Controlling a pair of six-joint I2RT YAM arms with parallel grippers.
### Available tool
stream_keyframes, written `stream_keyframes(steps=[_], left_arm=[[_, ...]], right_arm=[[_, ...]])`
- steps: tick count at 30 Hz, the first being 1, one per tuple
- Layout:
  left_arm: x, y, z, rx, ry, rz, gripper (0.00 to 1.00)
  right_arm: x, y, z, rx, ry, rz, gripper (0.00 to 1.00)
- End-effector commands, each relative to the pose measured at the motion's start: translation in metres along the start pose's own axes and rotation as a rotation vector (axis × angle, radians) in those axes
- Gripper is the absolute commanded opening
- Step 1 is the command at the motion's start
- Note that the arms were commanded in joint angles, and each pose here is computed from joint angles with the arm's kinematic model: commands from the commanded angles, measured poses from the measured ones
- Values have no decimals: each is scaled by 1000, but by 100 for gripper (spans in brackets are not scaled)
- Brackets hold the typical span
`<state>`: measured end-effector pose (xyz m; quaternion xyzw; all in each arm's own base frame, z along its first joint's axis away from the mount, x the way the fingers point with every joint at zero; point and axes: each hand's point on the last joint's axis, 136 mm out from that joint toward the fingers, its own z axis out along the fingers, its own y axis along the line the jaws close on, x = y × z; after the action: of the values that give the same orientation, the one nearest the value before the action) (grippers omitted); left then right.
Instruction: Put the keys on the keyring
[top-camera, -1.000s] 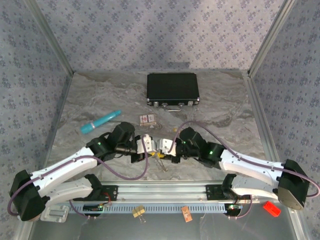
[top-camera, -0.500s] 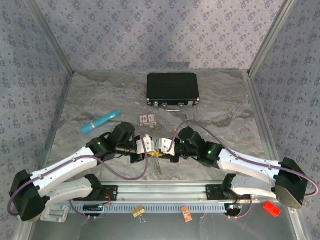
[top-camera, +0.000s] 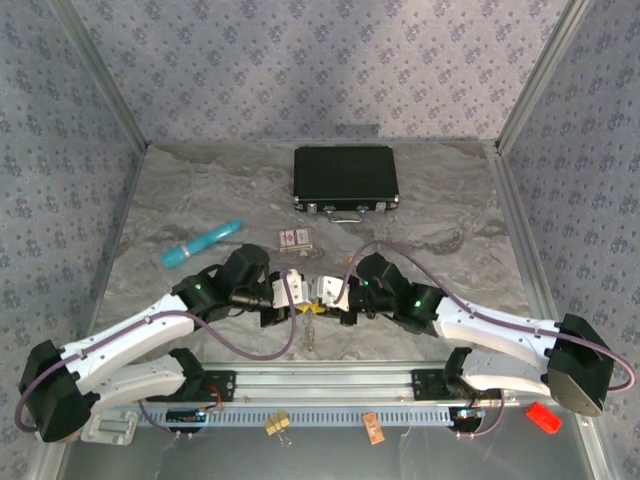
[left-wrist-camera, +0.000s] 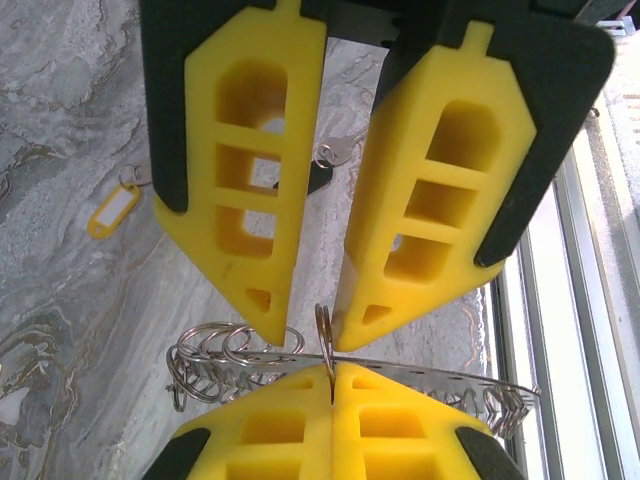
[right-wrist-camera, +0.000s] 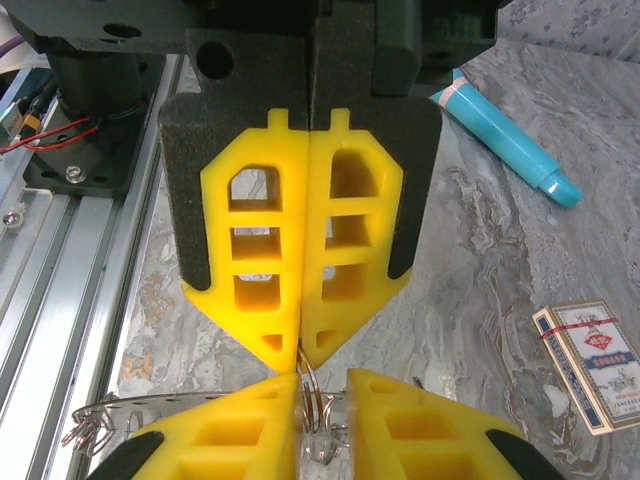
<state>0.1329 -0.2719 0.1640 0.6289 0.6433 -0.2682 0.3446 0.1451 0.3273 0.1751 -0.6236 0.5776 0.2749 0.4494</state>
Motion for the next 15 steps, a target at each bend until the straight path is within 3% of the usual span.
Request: stream_keyframes(steps=[1,6,15], left_arm=[[-25,1,-8,-11,-92,41,0],[-21,1,-7,-16,-92,41,0],[-19,1,-3,-11,-85,28,0]], right_arm=[[7,2,1,-10,-13,24,20],[3,-1,-12,7,-95,50,21],[2,2,-12,-19,-118,51,22]])
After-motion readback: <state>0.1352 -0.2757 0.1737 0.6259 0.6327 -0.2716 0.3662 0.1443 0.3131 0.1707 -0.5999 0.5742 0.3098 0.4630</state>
